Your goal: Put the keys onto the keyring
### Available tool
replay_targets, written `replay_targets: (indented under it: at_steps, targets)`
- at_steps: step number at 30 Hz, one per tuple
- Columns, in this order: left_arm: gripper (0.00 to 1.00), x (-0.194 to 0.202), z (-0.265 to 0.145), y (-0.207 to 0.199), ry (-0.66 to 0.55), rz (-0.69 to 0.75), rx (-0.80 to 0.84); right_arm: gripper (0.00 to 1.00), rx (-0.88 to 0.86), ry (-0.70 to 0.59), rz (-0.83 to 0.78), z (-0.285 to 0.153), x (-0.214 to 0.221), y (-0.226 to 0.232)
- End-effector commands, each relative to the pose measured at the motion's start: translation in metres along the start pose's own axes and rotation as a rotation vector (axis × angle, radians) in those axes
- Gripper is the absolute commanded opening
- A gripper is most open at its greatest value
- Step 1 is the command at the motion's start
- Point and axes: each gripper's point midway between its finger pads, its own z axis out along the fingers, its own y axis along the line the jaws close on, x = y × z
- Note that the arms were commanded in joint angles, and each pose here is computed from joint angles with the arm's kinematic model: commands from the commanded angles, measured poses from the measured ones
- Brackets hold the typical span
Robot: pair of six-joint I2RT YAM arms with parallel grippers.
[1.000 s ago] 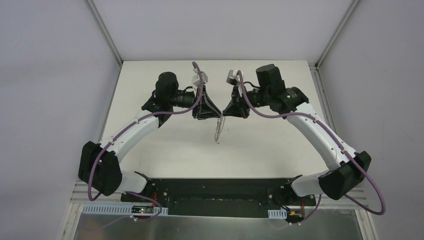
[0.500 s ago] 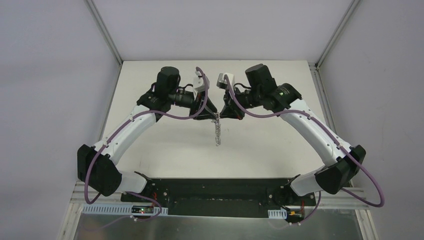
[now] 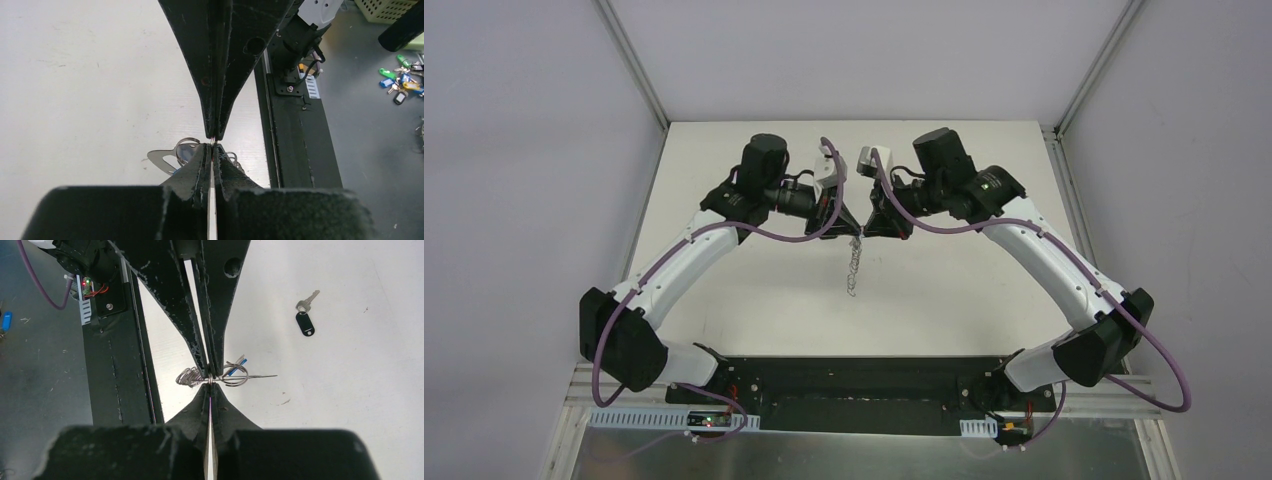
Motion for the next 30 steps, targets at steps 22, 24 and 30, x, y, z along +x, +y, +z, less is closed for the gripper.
replay_targets:
  at_steps: [22, 24, 30]
  targets:
    - [0.0, -0.074, -0.002, -0.01, -0.415, -0.208, 0.068, 0.35, -0.04, -0.318, 0.063, -0.071, -0.039, 0.0]
    - [0.0, -0.071, -0.002, -0.009, -0.416, -0.22, 0.063, 0.35, -0.062, -0.327, 0.059, -0.073, -0.041, 0.003]
    - [0.0, -0.067, 0.0, -0.004, -0.429, -0.266, 0.051, 0.34, -0.087, -0.336, 0.081, -0.069, -0.044, 0.0]
